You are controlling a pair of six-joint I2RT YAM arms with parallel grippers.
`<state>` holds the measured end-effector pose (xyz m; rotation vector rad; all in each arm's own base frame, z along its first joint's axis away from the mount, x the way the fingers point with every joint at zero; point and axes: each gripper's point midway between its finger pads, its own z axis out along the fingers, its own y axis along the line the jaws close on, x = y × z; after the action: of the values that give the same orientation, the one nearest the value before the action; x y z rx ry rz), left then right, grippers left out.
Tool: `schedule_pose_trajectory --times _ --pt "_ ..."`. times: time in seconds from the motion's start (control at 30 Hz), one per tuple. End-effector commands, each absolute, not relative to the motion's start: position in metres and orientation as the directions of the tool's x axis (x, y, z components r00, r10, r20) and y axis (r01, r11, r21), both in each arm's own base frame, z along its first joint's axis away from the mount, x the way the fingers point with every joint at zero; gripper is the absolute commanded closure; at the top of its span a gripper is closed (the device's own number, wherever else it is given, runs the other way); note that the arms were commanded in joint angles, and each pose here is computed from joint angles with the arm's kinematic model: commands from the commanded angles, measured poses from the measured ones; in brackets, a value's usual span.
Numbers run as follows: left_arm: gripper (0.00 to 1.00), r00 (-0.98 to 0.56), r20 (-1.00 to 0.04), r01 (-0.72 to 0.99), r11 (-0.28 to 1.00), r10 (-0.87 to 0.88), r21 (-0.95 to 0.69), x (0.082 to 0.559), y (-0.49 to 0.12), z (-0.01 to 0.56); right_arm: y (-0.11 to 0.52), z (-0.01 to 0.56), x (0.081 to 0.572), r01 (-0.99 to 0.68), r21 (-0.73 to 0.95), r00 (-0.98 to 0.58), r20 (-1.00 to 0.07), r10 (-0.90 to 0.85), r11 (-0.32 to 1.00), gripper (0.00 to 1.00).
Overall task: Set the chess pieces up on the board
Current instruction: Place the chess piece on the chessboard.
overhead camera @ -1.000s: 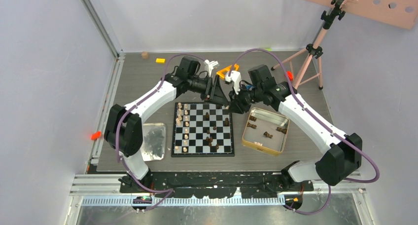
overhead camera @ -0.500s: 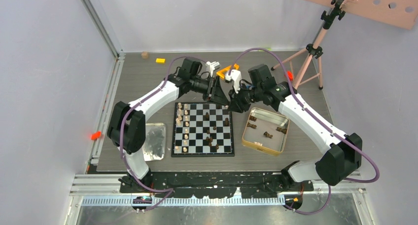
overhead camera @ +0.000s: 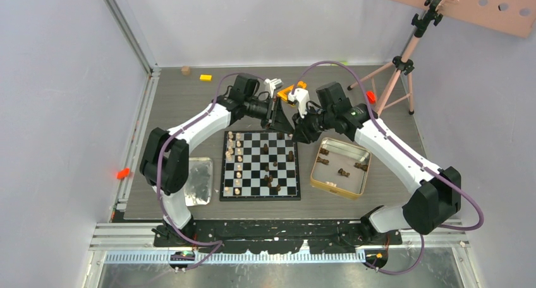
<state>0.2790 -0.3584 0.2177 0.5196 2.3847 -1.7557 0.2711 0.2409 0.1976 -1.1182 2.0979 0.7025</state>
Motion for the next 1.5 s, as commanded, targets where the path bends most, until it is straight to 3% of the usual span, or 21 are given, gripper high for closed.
schedule_pose_trajectory --times 0.0,0.23,0.37,0.63,0.87,1.17,1.47 --pt "1.0 -0.92 -0.339 0.377 0.205 0.198 -0.903 0.277 -0.358 0.231 0.246 0.226 0.292 -0.85 0.075 -0.357 -0.81 -0.466 0.521 0.73" --pt "1.0 -0.919 -0.377 0.394 0.205 0.115 -0.896 0.295 -0.336 0.244 0.231 0.235 0.291 -0.832 0.071 -0.359 -0.825 -0.437 0.551 0.48" --pt "1.0 -0.916 -0.396 0.401 0.182 0.064 -0.898 0.303 -0.323 0.255 0.226 0.241 0.286 -0.832 0.124 -0.38 -0.838 -0.393 0.54 0.41" --pt "1.0 -0.898 -0.44 0.438 0.053 -0.017 -0.897 0.299 -0.311 0.275 0.238 0.255 0.28 -0.8 0.423 -0.53 -0.83 -0.171 0.425 0.4" --pt "1.0 -0.876 -0.479 0.48 -0.003 -0.06 -0.877 0.293 -0.309 0.292 0.261 0.268 0.293 -0.708 0.657 -0.68 -0.733 -0.001 0.259 0.36" --pt "1.0 -0.864 -0.497 0.5 -0.03 -0.083 -0.865 0.294 -0.309 0.3 0.268 0.275 0.301 -0.676 0.722 -0.721 -0.689 0.07 0.145 0.37" --pt "1.0 -0.863 -0.496 0.501 -0.036 -0.092 -0.865 0.296 -0.31 0.299 0.27 0.283 0.299 -0.653 0.752 -0.748 -0.659 0.077 0.088 0.51"
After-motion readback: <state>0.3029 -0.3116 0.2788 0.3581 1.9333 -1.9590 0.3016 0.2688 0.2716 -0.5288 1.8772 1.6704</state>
